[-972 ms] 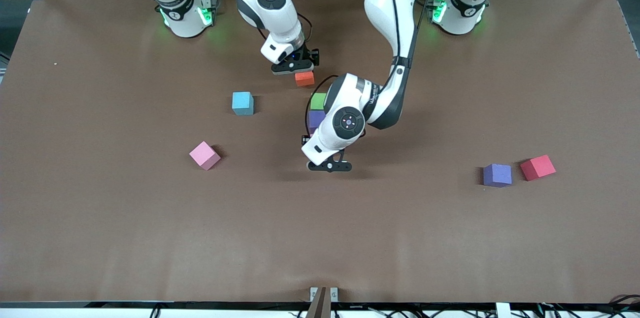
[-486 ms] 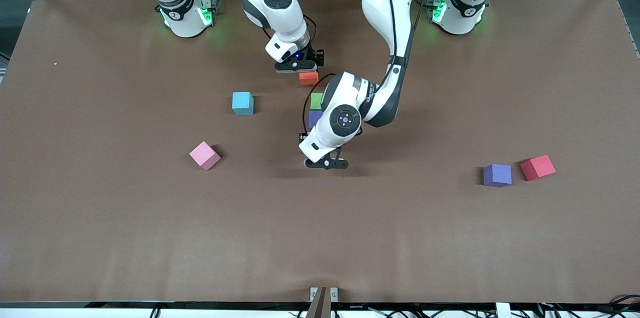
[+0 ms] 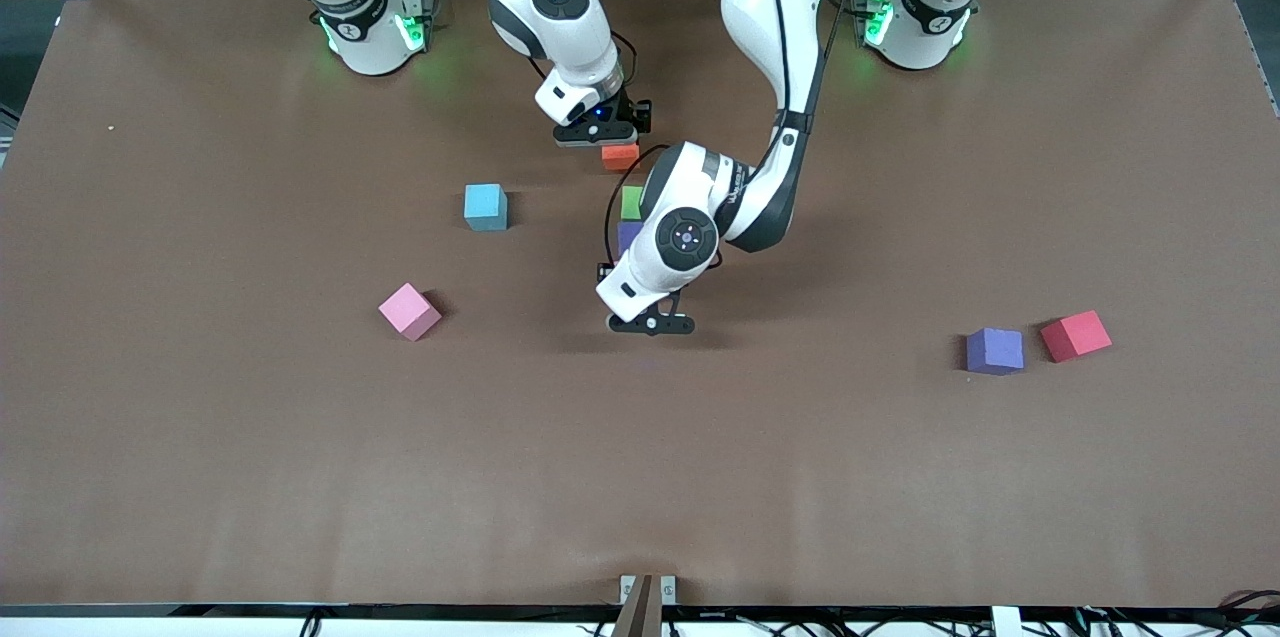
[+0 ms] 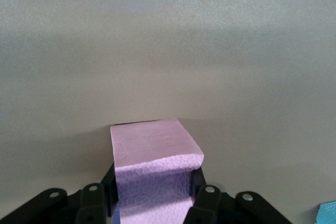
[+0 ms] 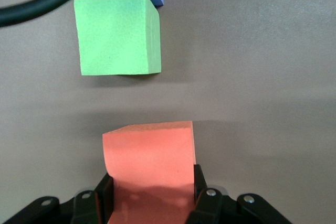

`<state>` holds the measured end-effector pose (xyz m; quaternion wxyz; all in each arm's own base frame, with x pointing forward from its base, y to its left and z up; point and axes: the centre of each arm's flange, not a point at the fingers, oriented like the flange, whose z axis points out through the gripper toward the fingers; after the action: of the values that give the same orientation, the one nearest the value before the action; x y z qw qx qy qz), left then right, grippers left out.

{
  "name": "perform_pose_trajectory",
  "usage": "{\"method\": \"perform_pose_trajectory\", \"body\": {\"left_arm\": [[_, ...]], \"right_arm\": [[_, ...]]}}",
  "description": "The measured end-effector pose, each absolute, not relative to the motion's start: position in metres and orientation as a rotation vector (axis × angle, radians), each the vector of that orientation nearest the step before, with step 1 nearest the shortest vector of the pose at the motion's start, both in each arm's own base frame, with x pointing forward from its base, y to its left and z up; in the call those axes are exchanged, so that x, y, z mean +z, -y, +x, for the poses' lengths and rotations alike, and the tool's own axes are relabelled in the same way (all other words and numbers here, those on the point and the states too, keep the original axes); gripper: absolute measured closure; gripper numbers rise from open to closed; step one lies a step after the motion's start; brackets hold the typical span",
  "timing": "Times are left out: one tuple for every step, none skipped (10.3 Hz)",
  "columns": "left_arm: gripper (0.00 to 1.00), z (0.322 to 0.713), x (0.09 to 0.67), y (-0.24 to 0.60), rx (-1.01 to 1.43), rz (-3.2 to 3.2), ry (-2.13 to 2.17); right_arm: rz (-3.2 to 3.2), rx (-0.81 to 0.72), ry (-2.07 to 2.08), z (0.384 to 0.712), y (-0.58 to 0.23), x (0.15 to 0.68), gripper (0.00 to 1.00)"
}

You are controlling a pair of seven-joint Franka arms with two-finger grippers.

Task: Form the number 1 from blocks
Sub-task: 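Set orange beside green with the right gripper while the left gripper sets pink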

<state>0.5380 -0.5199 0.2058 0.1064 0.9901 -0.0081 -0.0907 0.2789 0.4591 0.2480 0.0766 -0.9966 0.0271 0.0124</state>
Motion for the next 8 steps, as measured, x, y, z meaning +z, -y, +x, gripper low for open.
{"method": "perform_pose_trajectory", "body": {"left_arm": [[0.44, 0.537, 0.206, 0.520, -0.267, 2.916, 0.026], [0.43, 0.537, 0.205, 0.521, -0.269, 2.917, 0.027], [0.41, 0.537, 0.205, 0.520, -0.270, 2.918, 0.027], [0.29, 0.536, 0.203, 0.520, -0.272, 2.920, 0.025], [0.18, 0.537, 0.203, 0.518, -0.266, 2.930, 0.031], [0.01, 0.541, 0.206, 0.514, -0.245, 2.950, 0.038], [0.00, 0.550, 0.214, 0.507, -0.211, 2.965, 0.029], [0.00, 0.562, 0.230, 0.495, -0.180, 2.975, 0.009]], "right_arm": [[-2.987, 0.037, -0.082, 0.279, -0.459, 0.248, 0.41], [-2.987, 0.036, -0.083, 0.279, -0.459, 0.248, 0.41], [-2.987, 0.036, -0.083, 0.280, -0.459, 0.248, 0.41], [-2.987, 0.036, -0.084, 0.280, -0.459, 0.248, 0.41], [-2.986, 0.036, -0.084, 0.280, -0.459, 0.248, 0.41], [-2.986, 0.035, -0.084, 0.280, -0.459, 0.249, 0.41], [-2.984, 0.033, -0.084, 0.281, -0.460, 0.249, 0.41], [-2.978, 0.026, -0.088, 0.284, -0.461, 0.252, 0.41]]}}
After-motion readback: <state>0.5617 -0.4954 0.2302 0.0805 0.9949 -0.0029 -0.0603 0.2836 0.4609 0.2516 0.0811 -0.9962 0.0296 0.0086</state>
